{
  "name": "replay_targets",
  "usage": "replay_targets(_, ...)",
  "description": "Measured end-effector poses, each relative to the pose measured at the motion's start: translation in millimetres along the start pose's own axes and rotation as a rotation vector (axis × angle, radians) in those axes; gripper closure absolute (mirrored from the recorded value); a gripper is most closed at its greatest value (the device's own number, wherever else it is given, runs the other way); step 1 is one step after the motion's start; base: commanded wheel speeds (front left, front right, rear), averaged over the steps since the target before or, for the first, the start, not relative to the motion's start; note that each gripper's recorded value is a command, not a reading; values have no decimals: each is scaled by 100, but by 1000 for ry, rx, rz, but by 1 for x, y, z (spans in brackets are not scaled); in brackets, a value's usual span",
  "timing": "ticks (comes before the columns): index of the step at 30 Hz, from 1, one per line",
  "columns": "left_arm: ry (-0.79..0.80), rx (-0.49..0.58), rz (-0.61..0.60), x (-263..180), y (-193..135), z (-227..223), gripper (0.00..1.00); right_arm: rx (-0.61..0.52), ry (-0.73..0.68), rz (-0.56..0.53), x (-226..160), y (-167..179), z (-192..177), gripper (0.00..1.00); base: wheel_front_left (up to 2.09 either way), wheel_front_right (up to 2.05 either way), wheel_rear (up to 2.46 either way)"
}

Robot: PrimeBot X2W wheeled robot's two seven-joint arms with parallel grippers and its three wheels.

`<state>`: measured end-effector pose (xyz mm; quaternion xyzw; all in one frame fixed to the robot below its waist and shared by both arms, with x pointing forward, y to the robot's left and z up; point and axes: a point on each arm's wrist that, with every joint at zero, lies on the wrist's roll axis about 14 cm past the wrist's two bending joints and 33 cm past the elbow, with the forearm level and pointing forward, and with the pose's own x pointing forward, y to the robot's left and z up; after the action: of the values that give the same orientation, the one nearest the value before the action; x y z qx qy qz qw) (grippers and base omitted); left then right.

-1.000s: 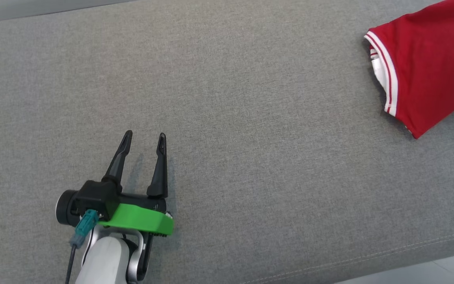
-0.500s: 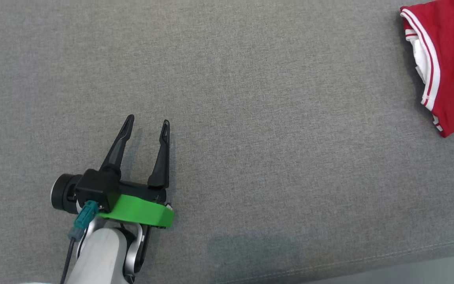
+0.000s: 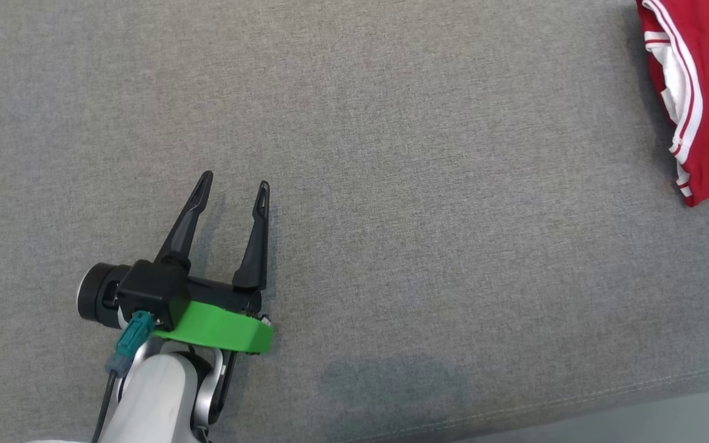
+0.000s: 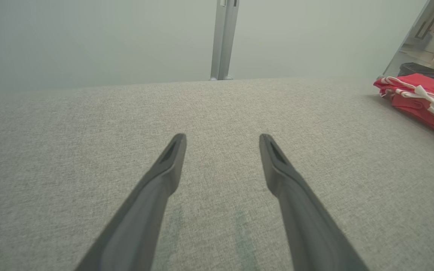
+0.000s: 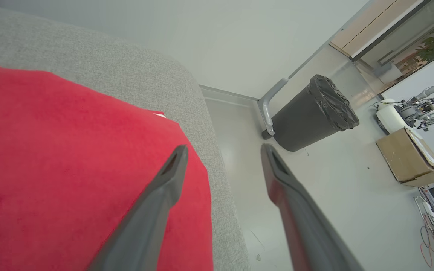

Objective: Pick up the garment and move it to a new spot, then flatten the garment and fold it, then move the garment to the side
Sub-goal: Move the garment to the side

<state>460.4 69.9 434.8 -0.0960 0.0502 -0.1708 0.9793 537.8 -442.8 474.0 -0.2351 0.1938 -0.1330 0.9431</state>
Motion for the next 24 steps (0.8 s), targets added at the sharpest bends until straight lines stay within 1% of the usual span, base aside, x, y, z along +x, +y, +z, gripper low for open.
replay_targets(3,-2,3,-4,1,-2,2,0,12,-8,2,-3,3,0,0,0,0,0)
replay_targets(6,-10,3,-10,1,-4,5,0,32,-51,1,-6,5,12,0,0,0,0)
replay_targets(12,-43,1,-11,-1,-8,18,0,70,-182,26,-16,18,50,0,0,0,0)
replay_targets(16,-83,-20,14,-3,-5,32,0,101,-273,46,-31,26,76,0,0,0,0)
replay_targets(19,-108,-48,36,-6,-3,42,0,184,-337,57,-45,31,92,0,0,0,0)
replay_targets(24,-140,-66,72,-13,0,55,0,252,-414,96,-74,40,107,0,0,0,0)
